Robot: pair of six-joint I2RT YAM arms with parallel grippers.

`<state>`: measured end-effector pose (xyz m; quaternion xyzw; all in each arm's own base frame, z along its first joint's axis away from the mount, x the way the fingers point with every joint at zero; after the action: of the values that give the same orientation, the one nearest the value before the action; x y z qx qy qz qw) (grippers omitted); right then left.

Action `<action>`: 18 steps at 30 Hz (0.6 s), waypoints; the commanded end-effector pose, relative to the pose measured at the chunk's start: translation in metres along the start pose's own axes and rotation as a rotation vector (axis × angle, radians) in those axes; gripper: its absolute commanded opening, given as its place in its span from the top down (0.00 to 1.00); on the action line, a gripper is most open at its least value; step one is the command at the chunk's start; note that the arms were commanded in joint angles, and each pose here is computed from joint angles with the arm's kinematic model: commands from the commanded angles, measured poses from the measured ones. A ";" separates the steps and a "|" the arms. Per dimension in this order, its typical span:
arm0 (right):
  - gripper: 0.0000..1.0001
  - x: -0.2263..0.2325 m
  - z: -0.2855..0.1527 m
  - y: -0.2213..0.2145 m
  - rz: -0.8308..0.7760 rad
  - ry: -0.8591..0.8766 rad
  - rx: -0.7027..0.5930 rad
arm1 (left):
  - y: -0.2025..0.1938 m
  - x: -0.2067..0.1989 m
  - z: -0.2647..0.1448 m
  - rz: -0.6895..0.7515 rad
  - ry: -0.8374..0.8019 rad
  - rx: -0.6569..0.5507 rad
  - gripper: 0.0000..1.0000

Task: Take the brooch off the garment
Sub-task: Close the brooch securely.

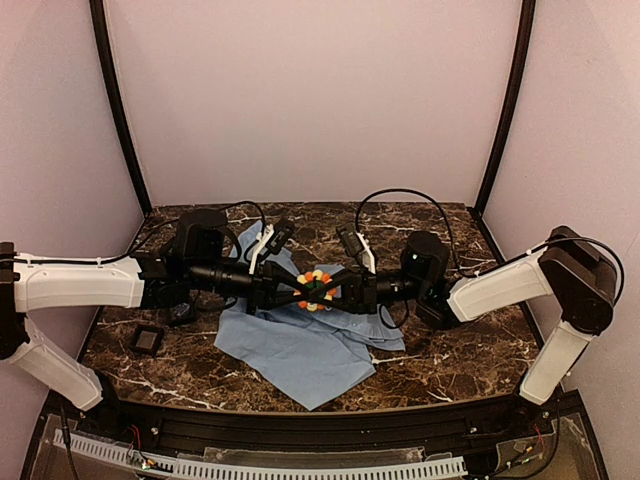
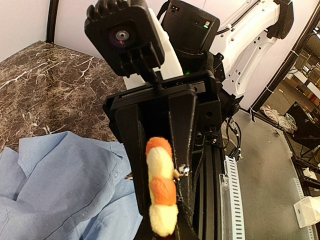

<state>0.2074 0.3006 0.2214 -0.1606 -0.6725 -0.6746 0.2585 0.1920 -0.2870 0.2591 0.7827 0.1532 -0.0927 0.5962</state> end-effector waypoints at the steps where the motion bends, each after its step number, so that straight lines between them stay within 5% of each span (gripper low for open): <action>1: 0.85 -0.038 -0.034 0.007 0.109 -0.193 -0.115 | -0.002 -0.023 -0.011 0.049 -0.146 0.045 0.99; 18: 0.68 -0.015 -0.023 0.009 -0.062 -0.107 -0.024 | -0.004 -0.018 -0.007 0.040 -0.115 0.051 0.99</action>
<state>0.2176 0.2851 0.2144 -0.1572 -0.6832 -0.6709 0.2418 0.1916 -0.2839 0.2534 0.7948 0.1482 -0.0918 0.5813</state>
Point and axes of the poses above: each gripper's point midway between its finger pads, its own z axis out along the fingers, its own x axis along the line the jaws close on, y = z × x, the point moved 10 cm from there along -z, back along the fingers
